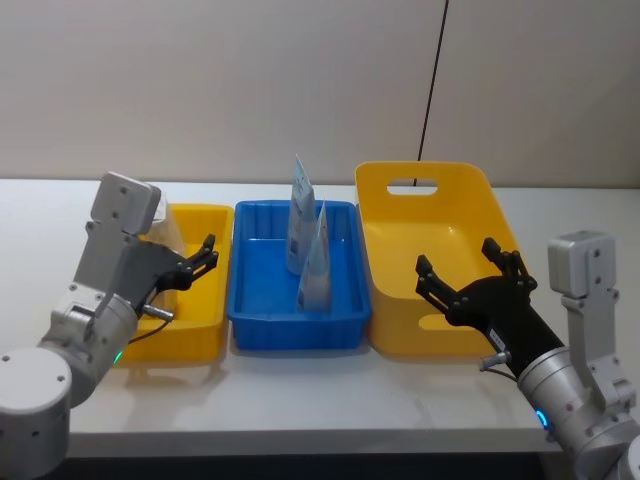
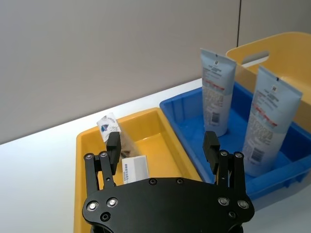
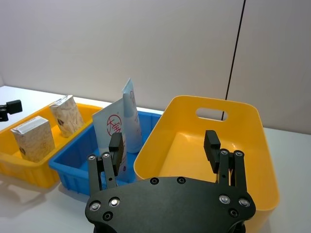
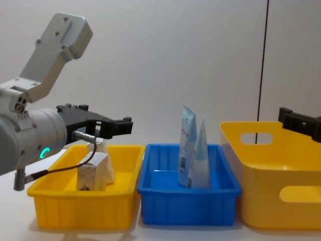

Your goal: Bimanual collaborative sorting of washing and personal care products

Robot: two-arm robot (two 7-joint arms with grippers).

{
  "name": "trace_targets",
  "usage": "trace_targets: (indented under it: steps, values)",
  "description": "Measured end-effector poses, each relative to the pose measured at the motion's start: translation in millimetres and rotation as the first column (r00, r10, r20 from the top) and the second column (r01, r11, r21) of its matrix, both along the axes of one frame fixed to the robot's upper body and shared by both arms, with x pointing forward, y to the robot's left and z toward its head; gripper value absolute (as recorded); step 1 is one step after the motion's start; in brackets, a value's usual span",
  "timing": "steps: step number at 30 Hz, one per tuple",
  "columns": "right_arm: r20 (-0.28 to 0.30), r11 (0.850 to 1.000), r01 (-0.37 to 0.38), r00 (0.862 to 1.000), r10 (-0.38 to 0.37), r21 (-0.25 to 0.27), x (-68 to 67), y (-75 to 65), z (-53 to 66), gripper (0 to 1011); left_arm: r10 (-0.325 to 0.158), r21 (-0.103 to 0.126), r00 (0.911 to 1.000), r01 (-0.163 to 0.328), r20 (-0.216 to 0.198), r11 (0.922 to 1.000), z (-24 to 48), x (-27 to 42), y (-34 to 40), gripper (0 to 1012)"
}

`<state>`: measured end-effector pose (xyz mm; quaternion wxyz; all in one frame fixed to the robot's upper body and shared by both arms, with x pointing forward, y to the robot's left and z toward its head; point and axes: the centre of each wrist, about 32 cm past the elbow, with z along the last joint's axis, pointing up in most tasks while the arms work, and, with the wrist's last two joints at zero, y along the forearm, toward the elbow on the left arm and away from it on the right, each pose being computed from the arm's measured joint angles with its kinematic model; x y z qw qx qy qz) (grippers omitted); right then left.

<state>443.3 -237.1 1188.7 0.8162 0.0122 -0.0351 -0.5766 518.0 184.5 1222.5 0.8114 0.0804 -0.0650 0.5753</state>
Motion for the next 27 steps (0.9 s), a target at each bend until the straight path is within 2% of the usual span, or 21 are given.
trace_targets:
  steps: [5,6,9,15,21,27]
  values:
    - [0.0,1.0,0.0,1.0,0.0,0.0,0.0,0.0,0.0,1002,0.03,0.031,0.9992,-0.029,-0.028,0.9991,2.6,2.0,-2.9,1001]
    - [0.0,1.0,0.0,1.0,0.0,0.0,0.0,0.0,0.0,1002,0.03,0.031,0.9992,-0.029,-0.028,0.9991,2.6,2.0,-2.9,1001]
    - [0.0,1.0,0.0,1.0,0.0,0.0,0.0,0.0,0.0,1002,0.053,0.055,0.9973,-0.05,-0.05,0.9973,3.4,2.5,-3.9,1001]
    - [0.0,1.0,0.0,1.0,0.0,0.0,0.0,0.0,0.0,1002,0.079,0.086,0.9934,-0.072,-0.083,0.9938,3.9,2.8,-4.6,1001]
    - [0.0,1.0,0.0,1.0,0.0,0.0,0.0,0.0,0.0,1002,0.094,0.109,0.9886,-0.081,-0.117,0.9907,2.7,3.6,-4.9,1001]
    - [0.0,1.0,0.0,1.0,0.0,0.0,0.0,0.0,0.0,1002,0.103,0.116,0.9842,-0.087,-0.144,0.9895,0.3,5.0,-4.8,1002]
